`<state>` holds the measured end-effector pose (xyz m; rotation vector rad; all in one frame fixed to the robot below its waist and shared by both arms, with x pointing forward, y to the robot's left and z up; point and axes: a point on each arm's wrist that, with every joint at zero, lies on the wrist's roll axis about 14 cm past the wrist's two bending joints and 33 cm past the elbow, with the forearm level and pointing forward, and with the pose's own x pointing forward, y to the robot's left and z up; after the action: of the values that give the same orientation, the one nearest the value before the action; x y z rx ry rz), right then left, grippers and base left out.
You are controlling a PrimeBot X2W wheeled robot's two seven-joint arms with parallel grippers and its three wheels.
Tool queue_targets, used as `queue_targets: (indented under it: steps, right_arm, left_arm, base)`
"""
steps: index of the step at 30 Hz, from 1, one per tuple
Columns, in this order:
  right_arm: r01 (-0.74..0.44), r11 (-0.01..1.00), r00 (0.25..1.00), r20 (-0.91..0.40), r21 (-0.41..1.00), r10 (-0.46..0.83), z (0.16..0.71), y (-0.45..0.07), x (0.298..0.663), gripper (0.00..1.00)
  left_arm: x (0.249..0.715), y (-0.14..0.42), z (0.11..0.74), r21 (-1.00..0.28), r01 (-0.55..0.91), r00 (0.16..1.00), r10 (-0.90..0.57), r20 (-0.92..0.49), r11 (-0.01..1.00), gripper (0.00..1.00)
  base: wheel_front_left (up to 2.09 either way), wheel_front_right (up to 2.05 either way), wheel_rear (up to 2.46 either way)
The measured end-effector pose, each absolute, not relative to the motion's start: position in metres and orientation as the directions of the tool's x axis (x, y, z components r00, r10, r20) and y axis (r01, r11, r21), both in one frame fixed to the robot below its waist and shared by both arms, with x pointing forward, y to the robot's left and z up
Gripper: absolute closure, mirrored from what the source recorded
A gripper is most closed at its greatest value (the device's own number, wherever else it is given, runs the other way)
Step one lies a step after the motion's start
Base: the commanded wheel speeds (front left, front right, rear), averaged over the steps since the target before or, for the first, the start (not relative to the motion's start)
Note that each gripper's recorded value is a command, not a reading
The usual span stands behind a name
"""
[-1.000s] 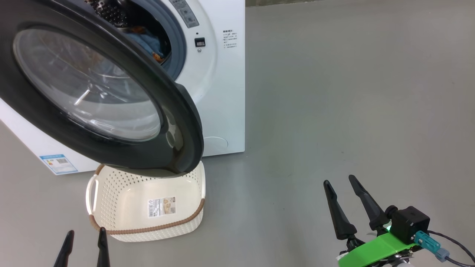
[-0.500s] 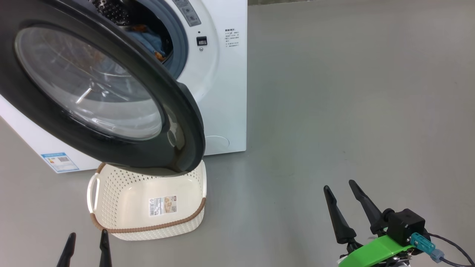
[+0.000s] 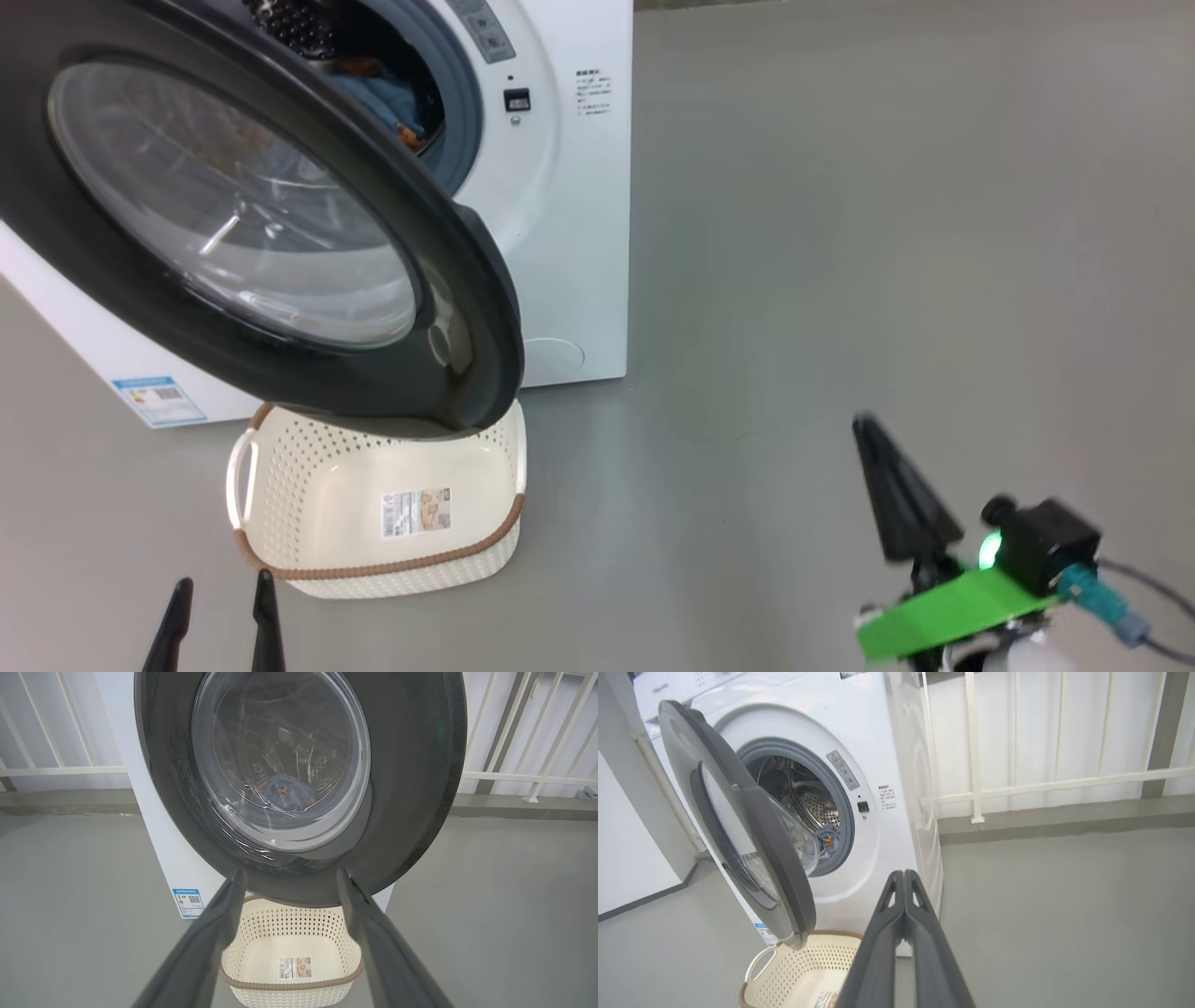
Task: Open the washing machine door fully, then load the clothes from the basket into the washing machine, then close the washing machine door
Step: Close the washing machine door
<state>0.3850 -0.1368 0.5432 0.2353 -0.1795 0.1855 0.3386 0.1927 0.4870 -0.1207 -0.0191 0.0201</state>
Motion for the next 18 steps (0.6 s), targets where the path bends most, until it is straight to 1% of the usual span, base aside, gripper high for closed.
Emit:
queue_targets:
  steps: [5,6,7,9,14,15,18]
  right_arm:
    - [-0.303,0.937,0.897,0.384,0.176,0.219,0.605,-0.117,0.391,1.00]
    - [-0.329,0.930,0.881,0.409,0.164,0.240,0.614,-0.111,0.390,1.00]
    - [-0.329,0.930,0.881,0.409,0.164,0.240,0.614,-0.111,0.390,1.00]
    - [-0.403,0.905,0.832,0.466,0.133,0.302,0.634,-0.093,0.389,1.00]
    - [-0.542,0.838,0.740,0.509,0.064,0.439,0.652,-0.051,0.388,1.00]
    - [-0.542,0.838,0.740,0.509,0.064,0.439,0.652,-0.051,0.388,1.00]
    - [-0.616,0.787,0.688,0.507,0.030,0.519,0.653,-0.024,0.387,1.00]
  left_arm:
    - [0.337,0.193,0.488,-0.132,-0.025,0.999,0.028,0.019,0.991,0.00]
    - [0.336,0.194,0.487,-0.136,-0.029,0.999,0.032,0.016,0.990,0.00]
    - [0.336,0.194,0.487,-0.136,-0.029,0.999,0.032,0.016,0.990,0.00]
    - [0.333,0.198,0.484,-0.137,-0.045,0.999,0.046,0.007,0.990,0.00]
    - [0.327,0.205,0.482,-0.140,-0.074,0.997,0.075,-0.001,0.987,0.00]
    - [0.327,0.205,0.482,-0.140,-0.074,0.997,0.075,-0.001,0.987,0.00]
    - [0.323,0.209,0.483,-0.144,-0.090,0.996,0.091,-0.001,0.985,0.00]
  base:
    - [0.00,0.00,0.00]
    - [0.00,0.00,0.00]
    - [0.00,0.00,0.00]
    - [0.00,0.00,0.00]
    - [0.00,0.00,0.00]
    - [0.00,0.00,0.00]
    - [0.00,0.00,0.00]
